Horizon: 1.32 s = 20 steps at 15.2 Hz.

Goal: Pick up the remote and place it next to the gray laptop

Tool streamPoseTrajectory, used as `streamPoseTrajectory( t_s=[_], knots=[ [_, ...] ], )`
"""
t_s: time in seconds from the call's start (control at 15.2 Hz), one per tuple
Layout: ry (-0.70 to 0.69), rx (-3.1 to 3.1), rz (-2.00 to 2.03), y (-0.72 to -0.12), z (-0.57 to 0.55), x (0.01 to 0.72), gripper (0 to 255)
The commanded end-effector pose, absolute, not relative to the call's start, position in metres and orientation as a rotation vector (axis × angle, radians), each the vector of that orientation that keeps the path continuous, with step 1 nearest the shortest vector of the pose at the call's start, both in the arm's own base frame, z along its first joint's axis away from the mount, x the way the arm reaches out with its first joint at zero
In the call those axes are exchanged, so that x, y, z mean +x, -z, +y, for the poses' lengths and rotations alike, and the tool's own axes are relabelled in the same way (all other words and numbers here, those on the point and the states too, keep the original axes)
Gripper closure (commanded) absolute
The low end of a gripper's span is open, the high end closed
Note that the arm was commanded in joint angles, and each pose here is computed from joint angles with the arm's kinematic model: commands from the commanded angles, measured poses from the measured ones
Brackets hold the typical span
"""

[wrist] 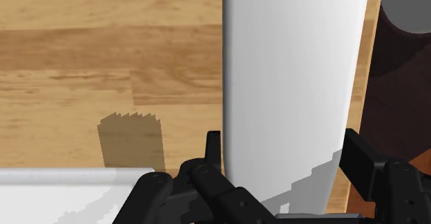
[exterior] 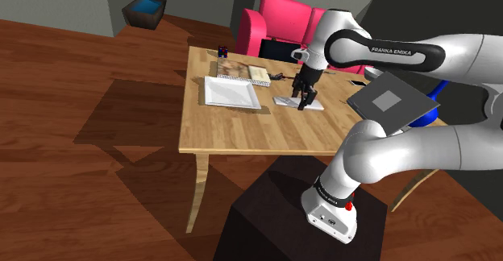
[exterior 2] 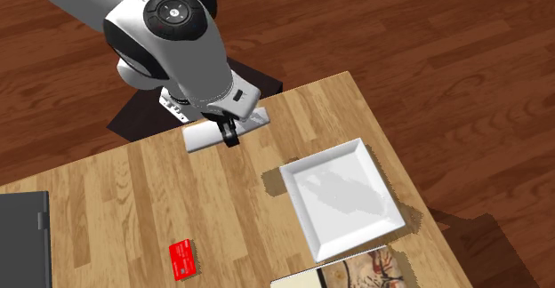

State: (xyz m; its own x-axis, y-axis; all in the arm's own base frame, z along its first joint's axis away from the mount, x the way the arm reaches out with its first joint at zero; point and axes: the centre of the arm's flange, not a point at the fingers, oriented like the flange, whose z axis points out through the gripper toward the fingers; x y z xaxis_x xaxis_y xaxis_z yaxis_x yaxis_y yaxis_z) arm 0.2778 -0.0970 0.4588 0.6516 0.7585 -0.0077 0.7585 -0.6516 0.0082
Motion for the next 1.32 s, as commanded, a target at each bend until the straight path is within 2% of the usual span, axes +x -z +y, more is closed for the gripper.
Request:
streamPoseTrajectory(
  t_s=[0.0,1.25],
  knots=[
    [0.006,2.845,1.307,-0.470,-0.096,0.277,255],
    [0.006,2.845,1.307,-0.570,-0.096,0.277,255]
  ],
)
